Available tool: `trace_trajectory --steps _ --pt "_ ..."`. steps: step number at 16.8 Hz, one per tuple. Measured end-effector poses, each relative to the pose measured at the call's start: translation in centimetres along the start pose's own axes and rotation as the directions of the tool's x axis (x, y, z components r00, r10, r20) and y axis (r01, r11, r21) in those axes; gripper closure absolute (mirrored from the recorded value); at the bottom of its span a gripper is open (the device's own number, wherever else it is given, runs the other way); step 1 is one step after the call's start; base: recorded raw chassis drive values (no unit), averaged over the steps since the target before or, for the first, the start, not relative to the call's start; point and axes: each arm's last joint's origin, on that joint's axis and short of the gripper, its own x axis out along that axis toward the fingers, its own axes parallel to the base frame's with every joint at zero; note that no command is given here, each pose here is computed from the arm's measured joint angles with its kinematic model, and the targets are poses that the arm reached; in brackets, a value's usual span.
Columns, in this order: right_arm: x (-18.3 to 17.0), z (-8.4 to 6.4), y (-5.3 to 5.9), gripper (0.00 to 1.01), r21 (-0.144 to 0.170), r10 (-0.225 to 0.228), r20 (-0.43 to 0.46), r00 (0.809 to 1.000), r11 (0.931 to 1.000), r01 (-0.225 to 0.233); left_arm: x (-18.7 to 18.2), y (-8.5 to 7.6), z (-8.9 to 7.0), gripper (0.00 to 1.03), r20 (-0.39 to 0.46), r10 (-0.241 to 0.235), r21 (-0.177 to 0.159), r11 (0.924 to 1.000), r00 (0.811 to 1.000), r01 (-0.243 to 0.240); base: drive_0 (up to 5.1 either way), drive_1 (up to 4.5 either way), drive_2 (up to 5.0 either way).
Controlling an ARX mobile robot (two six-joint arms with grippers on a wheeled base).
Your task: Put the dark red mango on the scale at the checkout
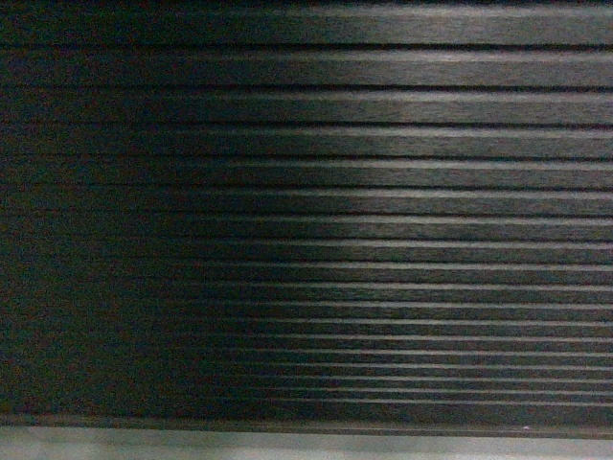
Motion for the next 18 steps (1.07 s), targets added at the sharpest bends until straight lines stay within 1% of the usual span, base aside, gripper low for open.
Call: trace_trajectory --steps 18 --pt "0.0 0.0 0.0 0.03 0.0 0.0 0.0 1.0 1.0 0.0 0.0 0.0 0.0 0.05 0.0 0.0 0.0 1.0 1.0 0.0 0.0 0.0 0.0"
